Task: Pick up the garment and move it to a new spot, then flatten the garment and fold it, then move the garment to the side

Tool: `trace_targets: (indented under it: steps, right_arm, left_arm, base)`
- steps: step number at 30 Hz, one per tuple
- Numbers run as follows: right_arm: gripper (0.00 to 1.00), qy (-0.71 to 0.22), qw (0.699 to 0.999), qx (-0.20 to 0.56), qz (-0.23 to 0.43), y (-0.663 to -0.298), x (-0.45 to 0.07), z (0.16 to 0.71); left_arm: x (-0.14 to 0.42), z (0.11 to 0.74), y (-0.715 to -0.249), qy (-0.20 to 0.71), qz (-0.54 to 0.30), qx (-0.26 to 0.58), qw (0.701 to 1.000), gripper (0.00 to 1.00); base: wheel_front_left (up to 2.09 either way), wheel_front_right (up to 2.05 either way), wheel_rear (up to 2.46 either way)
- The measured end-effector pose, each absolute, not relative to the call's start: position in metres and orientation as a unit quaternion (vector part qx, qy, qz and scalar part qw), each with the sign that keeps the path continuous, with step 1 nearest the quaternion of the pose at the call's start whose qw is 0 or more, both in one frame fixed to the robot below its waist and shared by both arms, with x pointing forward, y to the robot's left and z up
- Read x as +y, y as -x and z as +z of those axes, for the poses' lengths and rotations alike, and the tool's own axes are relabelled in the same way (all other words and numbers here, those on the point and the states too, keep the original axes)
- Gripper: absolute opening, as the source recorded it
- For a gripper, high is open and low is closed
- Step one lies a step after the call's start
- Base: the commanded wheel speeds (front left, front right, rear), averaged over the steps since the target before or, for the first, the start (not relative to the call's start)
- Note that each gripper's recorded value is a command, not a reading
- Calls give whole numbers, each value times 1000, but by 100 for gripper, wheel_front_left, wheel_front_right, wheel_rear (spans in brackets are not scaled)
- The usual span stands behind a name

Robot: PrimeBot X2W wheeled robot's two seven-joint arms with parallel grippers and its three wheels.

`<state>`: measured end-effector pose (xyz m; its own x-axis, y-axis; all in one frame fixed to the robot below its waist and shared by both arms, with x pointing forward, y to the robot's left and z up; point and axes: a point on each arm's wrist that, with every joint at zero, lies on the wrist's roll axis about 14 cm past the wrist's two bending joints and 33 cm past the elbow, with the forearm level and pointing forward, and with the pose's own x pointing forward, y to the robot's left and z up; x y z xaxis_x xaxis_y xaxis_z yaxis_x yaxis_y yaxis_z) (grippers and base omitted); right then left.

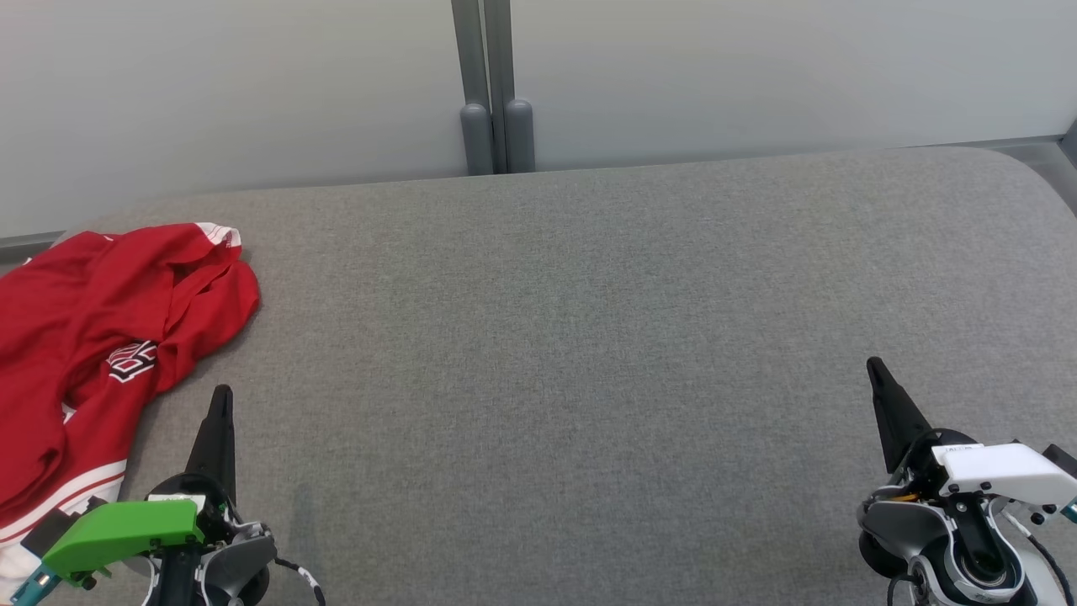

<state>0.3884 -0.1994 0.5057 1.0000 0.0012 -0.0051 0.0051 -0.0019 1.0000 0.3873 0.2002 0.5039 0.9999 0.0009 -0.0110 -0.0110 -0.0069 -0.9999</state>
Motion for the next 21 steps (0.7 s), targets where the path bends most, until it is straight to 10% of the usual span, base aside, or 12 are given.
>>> trace_targets:
  steps: [21]
  right_arm:
    - [0, -708, 706, 2, -1, -388, -199, 506]
  left_arm:
    - [200, 504, -387, 710, 4, 4, 705, 0]
  base:
    - [0, 0, 0]
